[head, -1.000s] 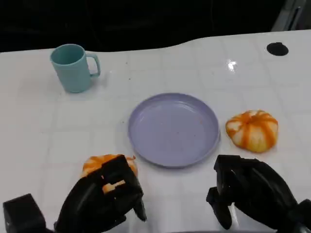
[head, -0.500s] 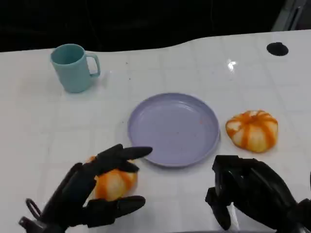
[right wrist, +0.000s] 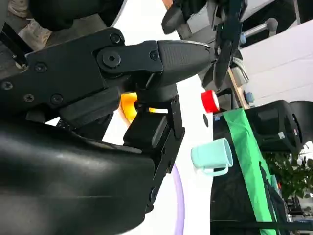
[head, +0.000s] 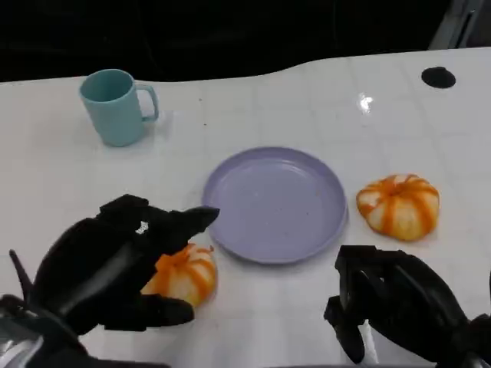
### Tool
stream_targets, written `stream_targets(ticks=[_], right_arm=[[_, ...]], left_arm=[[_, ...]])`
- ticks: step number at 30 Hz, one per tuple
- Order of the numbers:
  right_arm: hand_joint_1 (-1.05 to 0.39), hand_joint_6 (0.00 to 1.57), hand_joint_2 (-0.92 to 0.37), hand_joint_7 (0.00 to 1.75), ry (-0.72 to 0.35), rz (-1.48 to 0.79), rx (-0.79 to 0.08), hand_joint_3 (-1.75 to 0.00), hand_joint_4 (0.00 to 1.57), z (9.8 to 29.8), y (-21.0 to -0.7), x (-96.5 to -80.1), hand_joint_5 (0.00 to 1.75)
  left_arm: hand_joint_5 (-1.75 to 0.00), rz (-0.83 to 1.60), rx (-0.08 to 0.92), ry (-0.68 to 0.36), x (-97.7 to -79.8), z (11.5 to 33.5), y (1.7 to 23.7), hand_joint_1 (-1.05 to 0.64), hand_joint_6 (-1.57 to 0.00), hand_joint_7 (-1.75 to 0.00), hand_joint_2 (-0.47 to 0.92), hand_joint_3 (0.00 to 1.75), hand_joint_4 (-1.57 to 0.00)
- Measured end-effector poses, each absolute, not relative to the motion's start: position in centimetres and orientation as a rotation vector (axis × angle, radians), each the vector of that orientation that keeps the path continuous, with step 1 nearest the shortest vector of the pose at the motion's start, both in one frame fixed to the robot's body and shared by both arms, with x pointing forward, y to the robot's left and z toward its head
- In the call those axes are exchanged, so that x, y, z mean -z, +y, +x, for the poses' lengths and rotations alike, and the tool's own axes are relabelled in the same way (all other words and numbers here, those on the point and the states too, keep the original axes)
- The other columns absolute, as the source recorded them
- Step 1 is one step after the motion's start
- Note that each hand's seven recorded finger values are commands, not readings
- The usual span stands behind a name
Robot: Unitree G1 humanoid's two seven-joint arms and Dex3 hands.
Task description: Grasp the bread from the table and place it into the plate.
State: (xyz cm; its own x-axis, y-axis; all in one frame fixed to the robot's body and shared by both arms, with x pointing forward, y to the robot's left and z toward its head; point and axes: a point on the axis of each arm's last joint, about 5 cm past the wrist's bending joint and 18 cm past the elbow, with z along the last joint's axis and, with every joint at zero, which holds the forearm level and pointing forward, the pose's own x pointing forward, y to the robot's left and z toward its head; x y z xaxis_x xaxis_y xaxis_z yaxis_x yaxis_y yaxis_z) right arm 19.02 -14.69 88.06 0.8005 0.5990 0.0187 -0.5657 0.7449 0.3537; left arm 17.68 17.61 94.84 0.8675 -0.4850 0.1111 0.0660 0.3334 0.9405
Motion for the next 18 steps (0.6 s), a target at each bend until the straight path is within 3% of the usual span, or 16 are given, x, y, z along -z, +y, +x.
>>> stream_targets(ticks=[8,13,18], right_arm=[[-0.93,1.12,-0.92,1.52,0.101,0.354,-0.635,-0.35,1.29,19.0,-14.9,-88.0,1.61],[-0.94,1.12,-0.92,1.52,0.103,0.353,-0.632,-0.35,1.29,19.0,-15.0,-87.9,1.61],[-0.93,1.11,-0.92,1.52,0.106,0.353,-0.633,-0.35,1.29,19.0,-15.0,-87.9,1.61]], left_arm=[[-0.39,1.388,0.486,-0.237,-94.7,19.9,15.9,-0.77,-0.24,0.0,0.92,0.03,-0.23],[-0.23,1.452,0.566,-0.104,-93.5,21.6,15.1,-0.74,-0.23,0.0,0.91,0.0,-0.28],[-0.19,1.463,0.597,-0.024,-92.1,23.1,14.9,-0.75,-0.23,0.0,0.91,0.0,-0.3]])
